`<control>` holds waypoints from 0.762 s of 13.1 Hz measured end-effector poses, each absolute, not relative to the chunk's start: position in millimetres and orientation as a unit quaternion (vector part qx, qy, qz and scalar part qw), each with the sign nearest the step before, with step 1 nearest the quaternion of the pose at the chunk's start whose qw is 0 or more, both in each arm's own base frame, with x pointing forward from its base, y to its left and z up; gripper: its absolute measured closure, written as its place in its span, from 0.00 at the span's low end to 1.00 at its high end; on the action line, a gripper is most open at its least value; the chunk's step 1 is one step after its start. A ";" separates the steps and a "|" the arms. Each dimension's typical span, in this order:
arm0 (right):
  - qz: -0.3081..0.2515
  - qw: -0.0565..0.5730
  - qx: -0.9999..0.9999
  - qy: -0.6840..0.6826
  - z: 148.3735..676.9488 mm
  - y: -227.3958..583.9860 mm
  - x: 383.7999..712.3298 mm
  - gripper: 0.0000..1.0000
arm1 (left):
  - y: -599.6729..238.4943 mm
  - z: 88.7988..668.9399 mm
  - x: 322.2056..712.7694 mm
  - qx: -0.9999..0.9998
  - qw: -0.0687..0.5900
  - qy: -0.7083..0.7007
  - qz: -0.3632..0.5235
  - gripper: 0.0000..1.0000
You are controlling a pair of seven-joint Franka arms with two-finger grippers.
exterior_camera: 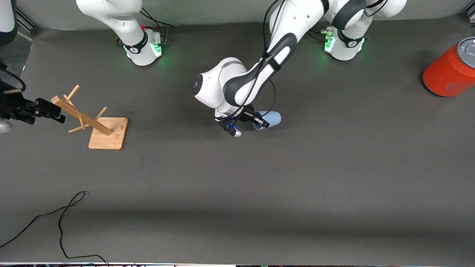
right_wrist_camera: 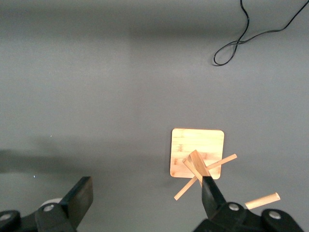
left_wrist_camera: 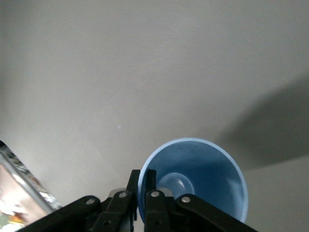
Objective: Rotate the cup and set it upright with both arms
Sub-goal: 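Grasp the lying cup's rim with the left gripper, then rotate the cup upright and set it down with the left gripper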
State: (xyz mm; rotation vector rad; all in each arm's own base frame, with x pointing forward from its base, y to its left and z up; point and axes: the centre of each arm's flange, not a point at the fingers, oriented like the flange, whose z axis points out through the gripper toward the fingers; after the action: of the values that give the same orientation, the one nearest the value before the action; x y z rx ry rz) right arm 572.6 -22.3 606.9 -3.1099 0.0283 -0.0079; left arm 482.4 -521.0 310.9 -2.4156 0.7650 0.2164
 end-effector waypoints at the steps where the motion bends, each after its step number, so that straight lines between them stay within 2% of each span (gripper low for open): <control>1: -0.002 0.016 -1.000 0.009 606.9 -22.1 572.5 0.00 | -503.4 353.7 505.5 -0.931 0.257 0.250 0.074 0.92; 3: -0.002 0.016 -1.000 0.008 606.9 -21.4 572.4 0.00 | -448.7 441.8 545.8 -0.965 0.180 0.179 0.058 0.92; 6: -0.003 0.012 -1.000 0.005 607.7 -20.2 572.0 0.00 | -372.4 537.5 570.6 -0.990 0.088 0.104 0.026 0.92; 8: 0.000 0.008 -1.000 0.003 607.9 -19.1 571.0 0.00 | -325.2 567.5 575.2 -0.997 0.038 0.069 -0.009 0.92; 10: 0.005 -0.008 -1.000 -0.008 607.6 -12.5 569.6 0.00 | -300.4 558.7 564.5 -0.998 0.010 0.040 -0.046 0.92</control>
State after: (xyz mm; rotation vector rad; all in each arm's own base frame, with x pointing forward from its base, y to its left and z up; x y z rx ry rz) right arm 569.6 -12.5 607.6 -3.1579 -0.0244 0.0173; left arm 564.5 -300.4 558.7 -3.1163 0.1261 -0.1432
